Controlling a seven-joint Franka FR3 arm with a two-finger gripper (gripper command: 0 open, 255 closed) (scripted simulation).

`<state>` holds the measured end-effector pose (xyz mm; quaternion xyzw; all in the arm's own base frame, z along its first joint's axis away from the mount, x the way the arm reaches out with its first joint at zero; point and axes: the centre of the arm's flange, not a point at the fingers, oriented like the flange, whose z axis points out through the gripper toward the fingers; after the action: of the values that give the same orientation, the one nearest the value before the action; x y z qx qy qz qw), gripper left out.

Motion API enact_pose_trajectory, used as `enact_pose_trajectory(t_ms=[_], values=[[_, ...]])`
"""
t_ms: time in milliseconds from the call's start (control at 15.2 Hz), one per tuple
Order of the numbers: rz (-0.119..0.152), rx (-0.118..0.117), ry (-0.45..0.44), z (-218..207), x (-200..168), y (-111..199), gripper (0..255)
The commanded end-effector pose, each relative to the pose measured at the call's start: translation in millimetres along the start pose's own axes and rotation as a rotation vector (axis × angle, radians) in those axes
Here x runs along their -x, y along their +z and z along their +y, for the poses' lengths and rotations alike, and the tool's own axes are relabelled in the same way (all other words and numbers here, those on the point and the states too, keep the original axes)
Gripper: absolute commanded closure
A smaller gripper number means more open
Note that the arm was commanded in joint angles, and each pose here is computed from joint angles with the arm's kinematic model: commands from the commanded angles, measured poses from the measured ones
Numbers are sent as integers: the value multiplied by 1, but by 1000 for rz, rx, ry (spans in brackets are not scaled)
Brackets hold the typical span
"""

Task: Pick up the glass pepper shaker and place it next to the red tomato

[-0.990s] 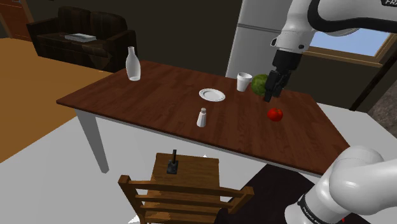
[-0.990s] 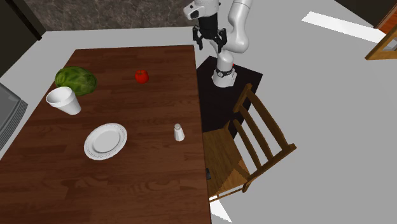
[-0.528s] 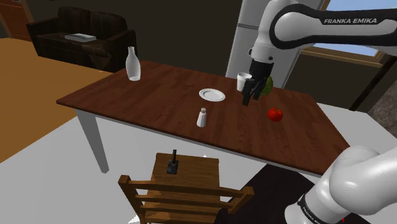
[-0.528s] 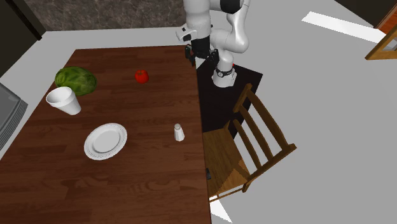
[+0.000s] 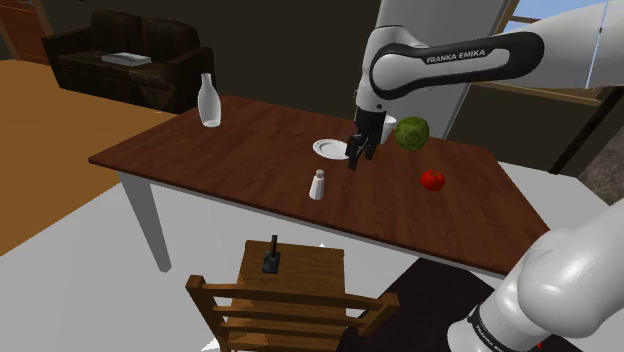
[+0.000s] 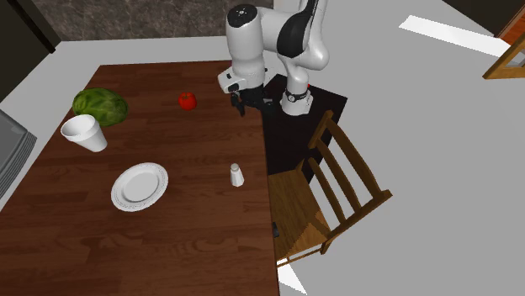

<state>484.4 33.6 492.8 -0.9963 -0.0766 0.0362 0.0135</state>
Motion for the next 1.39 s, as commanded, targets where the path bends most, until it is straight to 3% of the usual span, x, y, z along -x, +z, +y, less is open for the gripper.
enact_pose_trajectory(t_ms=[0,792,1320], values=[[-2,11,-11,0,-21,13,0],[-15,80,-72,6,-159,93,0],[-15,81,-73,9,-161,134,0]])
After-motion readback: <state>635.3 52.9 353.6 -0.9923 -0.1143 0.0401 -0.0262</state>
